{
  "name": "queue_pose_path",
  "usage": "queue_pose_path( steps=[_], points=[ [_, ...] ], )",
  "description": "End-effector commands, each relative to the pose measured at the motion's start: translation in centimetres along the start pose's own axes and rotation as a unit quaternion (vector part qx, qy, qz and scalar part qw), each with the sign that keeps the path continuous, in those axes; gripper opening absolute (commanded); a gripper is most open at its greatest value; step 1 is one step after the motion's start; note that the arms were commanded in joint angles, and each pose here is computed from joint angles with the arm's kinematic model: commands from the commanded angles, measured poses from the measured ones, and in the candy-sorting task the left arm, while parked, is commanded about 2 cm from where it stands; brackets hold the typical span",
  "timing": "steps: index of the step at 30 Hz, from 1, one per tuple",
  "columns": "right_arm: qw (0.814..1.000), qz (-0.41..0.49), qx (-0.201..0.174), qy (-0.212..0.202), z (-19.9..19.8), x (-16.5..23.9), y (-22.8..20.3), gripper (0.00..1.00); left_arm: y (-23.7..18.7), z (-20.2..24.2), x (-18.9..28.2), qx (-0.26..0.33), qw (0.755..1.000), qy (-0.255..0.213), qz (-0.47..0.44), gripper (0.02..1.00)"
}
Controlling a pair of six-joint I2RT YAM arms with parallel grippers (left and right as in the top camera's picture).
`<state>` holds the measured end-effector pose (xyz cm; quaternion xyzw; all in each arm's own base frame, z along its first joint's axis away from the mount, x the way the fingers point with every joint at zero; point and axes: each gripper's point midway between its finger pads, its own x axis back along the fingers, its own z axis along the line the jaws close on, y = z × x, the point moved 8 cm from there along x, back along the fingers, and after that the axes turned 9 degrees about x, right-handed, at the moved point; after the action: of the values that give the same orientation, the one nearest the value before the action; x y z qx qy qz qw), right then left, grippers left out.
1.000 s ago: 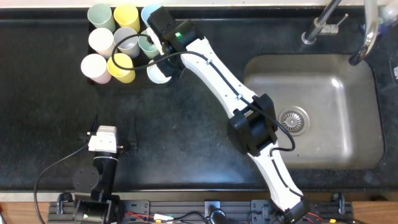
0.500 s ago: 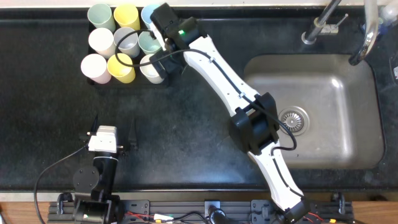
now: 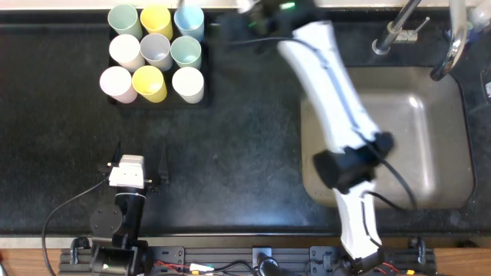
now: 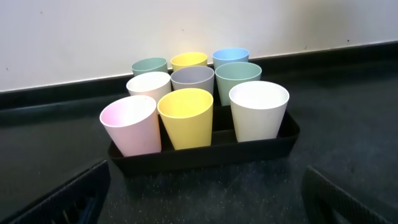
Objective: Store Cups
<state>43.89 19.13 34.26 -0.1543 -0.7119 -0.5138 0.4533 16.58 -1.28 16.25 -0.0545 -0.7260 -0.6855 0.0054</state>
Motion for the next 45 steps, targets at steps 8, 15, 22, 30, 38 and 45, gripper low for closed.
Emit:
queue_pose_path(
  steps=[8, 15, 22, 30, 38, 45],
  points=[
    [0.974, -0.058, -0.197, -0.100, -5.2, 16.5, -16.0, 0.998, 0.0, 0.0, 0.0, 0.009, 1.000, -0.002, -0.002, 0.998],
    [0.941, -0.189, -0.191, -0.207, -3.0, 14.0, -27.7, 0.998, 0.0, 0.0, 0.0, 0.009, 1.000, -0.002, -0.002, 0.998],
    [0.923, -0.256, -0.189, -0.216, -1.4, 12.3, -33.6, 0.998, 0.0, 0.0, 0.0, 0.009, 1.000, -0.003, -0.002, 0.998],
    [0.900, -0.327, -0.190, -0.219, -1.1, 11.1, -35.2, 0.998, 0.0, 0.0, 0.0, 0.009, 1.000, -0.003, -0.002, 0.998],
    [0.857, -0.413, -0.197, -0.237, -2.2, 9.0, -34.8, 0.998, 0.0, 0.0, 0.0, 0.009, 1.000, -0.002, -0.002, 0.998],
    [0.824, -0.448, -0.212, -0.274, -3.6, 7.0, -36.2, 0.998, 0.0, 0.0, 0.0, 0.009, 1.000, -0.002, -0.002, 0.998]
  ],
)
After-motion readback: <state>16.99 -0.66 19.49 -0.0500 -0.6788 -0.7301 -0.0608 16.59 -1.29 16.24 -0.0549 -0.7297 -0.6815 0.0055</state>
